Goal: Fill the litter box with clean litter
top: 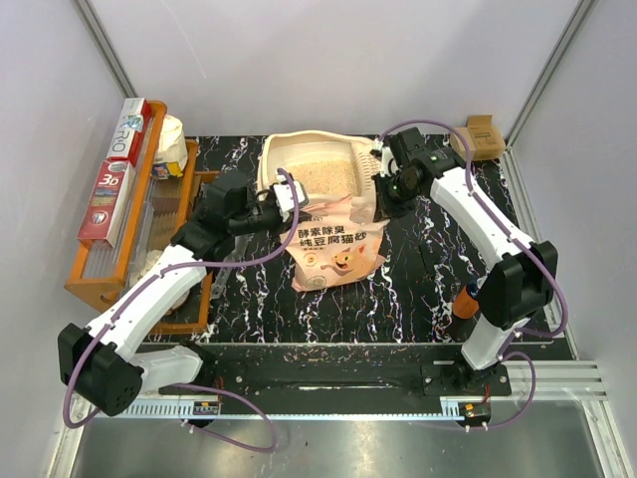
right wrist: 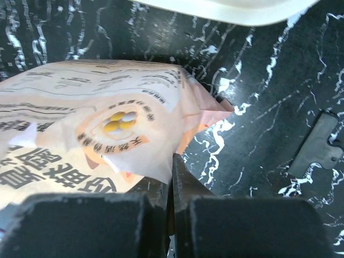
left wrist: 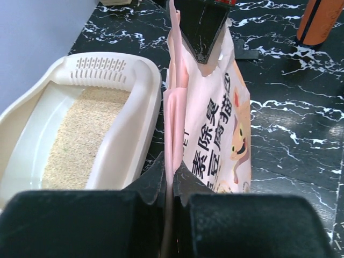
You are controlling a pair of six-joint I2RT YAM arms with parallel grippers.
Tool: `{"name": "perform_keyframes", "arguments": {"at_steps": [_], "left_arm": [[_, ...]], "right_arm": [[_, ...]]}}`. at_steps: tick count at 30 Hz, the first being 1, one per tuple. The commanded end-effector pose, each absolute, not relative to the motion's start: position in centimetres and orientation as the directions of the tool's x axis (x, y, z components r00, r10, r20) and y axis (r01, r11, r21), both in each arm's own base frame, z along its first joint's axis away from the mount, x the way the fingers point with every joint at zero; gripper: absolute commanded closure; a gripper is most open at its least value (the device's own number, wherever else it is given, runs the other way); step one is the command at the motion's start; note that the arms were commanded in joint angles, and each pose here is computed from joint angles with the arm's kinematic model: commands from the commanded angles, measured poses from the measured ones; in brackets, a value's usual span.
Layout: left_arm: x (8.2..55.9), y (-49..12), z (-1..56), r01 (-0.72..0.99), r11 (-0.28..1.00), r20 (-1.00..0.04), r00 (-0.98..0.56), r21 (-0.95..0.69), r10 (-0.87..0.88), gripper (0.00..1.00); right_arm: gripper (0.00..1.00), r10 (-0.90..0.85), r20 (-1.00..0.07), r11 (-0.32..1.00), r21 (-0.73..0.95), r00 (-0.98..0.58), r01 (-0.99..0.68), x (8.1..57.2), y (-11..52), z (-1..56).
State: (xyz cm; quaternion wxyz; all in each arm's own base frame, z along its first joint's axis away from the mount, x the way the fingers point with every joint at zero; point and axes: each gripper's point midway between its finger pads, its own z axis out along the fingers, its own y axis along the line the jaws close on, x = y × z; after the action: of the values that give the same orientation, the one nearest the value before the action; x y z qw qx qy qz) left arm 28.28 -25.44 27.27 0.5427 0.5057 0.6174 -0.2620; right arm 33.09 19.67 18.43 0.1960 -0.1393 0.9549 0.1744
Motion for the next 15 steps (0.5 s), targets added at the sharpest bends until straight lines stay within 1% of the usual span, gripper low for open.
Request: {"name": "perform_keyframes", "arguments": {"at_steps": [1,4,7,10,12,13,14,15], "left_arm": [[30.9,-24.0,36.2,0.776,0.423,-0.880,0.364,0.468,0.306,1.00],[31.5,-23.6,37.4,0.748,0.424,-0.857,0.404,0.511,0.319,1.00],[31.9,-23.7,37.6,0.737,0.420,-0.846,0.424,0.530,0.323,1.00],[32.3,-23.8,36.4,0.748,0.422,-0.855,0.398,0.513,0.333,1.00],[32.8,-23.7,34.5,0.759,0.420,-0.859,0.365,0.497,0.358,1.00],[33.0,-23.6,34.0,0.762,0.428,-0.865,0.346,0.485,0.364,1.00],[33.2,-23.4,32.9,0.767,0.440,-0.872,0.317,0.467,0.374,1.00],[33.5,-23.2,32.4,0.764,0.454,-0.875,0.298,0.458,0.380,0.98]], "right_arm": [[1.00,-0.165,-0.532,0.849,0.351,-0.831,-0.394,34.9,21.1,23.6],[1.00,-0.171,-0.561,0.852,0.329,-0.810,-0.407,35.1,21.9,24.3],[1.00,-0.162,-0.550,0.869,0.314,-0.819,-0.383,35.4,21.9,23.4],[1.00,-0.153,-0.525,0.899,0.278,-0.837,-0.339,35.9,21.2,21.6],[1.00,-0.155,-0.499,0.905,0.274,-0.853,-0.325,36.0,21.2,20.1],[0.98,-0.142,-0.487,0.908,0.283,-0.862,-0.309,35.9,21.3,19.8],[0.92,-0.141,-0.474,0.905,0.294,-0.869,-0.307,35.7,21.4,19.3],[0.85,-0.140,-0.472,0.900,0.306,-0.870,-0.311,35.8,21.7,19.2]]}}
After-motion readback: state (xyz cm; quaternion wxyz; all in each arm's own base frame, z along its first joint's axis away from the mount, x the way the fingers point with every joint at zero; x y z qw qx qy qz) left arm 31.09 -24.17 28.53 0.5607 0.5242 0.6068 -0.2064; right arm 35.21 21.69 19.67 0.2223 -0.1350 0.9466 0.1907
